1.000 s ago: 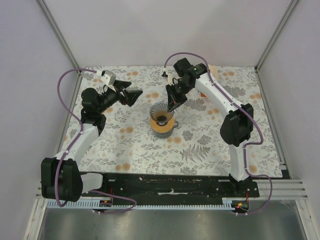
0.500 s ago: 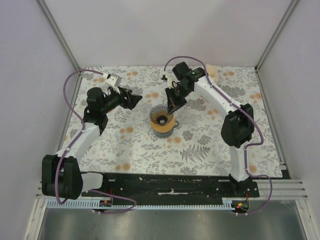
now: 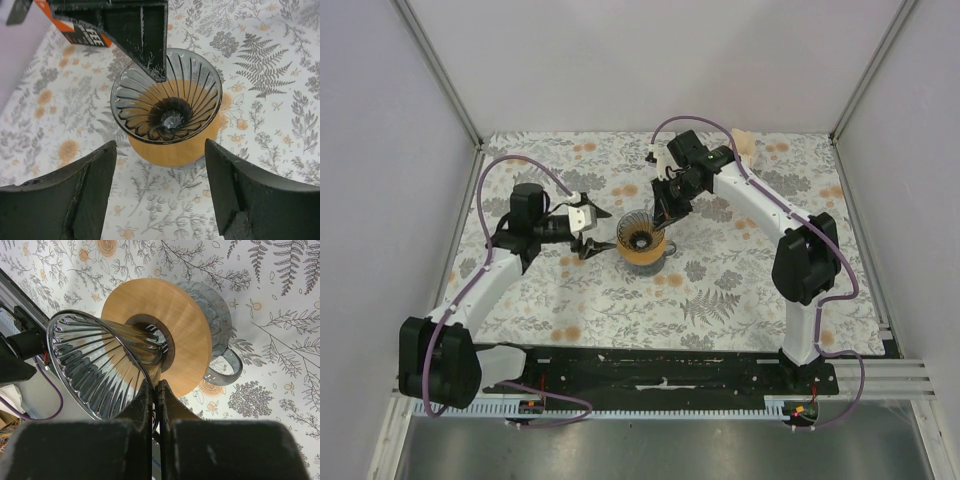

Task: Place the coffee filter in the dripper

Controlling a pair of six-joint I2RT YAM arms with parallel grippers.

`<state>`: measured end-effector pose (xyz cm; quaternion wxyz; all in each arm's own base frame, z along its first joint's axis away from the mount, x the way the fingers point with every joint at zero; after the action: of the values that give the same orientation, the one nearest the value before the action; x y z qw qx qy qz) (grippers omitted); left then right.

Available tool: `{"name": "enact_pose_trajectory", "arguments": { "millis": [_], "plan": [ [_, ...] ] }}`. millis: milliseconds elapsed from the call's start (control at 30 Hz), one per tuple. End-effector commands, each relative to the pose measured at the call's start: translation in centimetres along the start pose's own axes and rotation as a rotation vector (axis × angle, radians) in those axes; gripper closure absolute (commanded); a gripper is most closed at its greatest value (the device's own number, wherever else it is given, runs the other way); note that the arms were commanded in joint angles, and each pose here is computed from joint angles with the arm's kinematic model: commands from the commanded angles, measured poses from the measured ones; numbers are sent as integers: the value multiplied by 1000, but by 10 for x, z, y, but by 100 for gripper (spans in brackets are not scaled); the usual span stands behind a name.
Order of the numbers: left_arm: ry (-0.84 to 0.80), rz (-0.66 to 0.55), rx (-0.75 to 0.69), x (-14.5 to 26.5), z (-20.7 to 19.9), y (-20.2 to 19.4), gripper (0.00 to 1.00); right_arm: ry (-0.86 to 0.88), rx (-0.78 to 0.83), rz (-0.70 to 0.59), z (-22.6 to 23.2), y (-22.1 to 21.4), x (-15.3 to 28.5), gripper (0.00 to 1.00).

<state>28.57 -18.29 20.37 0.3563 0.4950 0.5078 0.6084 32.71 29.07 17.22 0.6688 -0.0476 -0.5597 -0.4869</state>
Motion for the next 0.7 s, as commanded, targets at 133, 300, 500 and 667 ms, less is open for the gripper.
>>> {"name": "enact_pose_trajectory", "arguments": {
  "millis": [133, 300, 500, 667],
  "plan": [
    [-247, 77, -746, 2, -28, -8, 24, -68, -1, 38, -10, -12, -7, 100],
    [-265, 65, -918, -8, -22, -3, 28, -61, 1, 33, -10, -10, -7, 100],
    [-264, 83, -1004, -18, -10, -10, 62, -54, 4, 36, -9, -9, -9, 100],
    [-269, 85, -1055, -22, -5, -14, 60, -37, 1, 43, -9, -9, -12, 100]
  ]
}}
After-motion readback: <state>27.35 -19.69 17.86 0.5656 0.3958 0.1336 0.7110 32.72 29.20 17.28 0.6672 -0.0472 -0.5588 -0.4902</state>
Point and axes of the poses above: each gripper's point midway between its finger pads, its own x axis back along the fingers, its own z axis along the line the jaws close on, y = z × x, the point moved 2 cm from there along x, back along the fingers, and after that the axes turned 15 degrees about x, right-handed, at the moved point
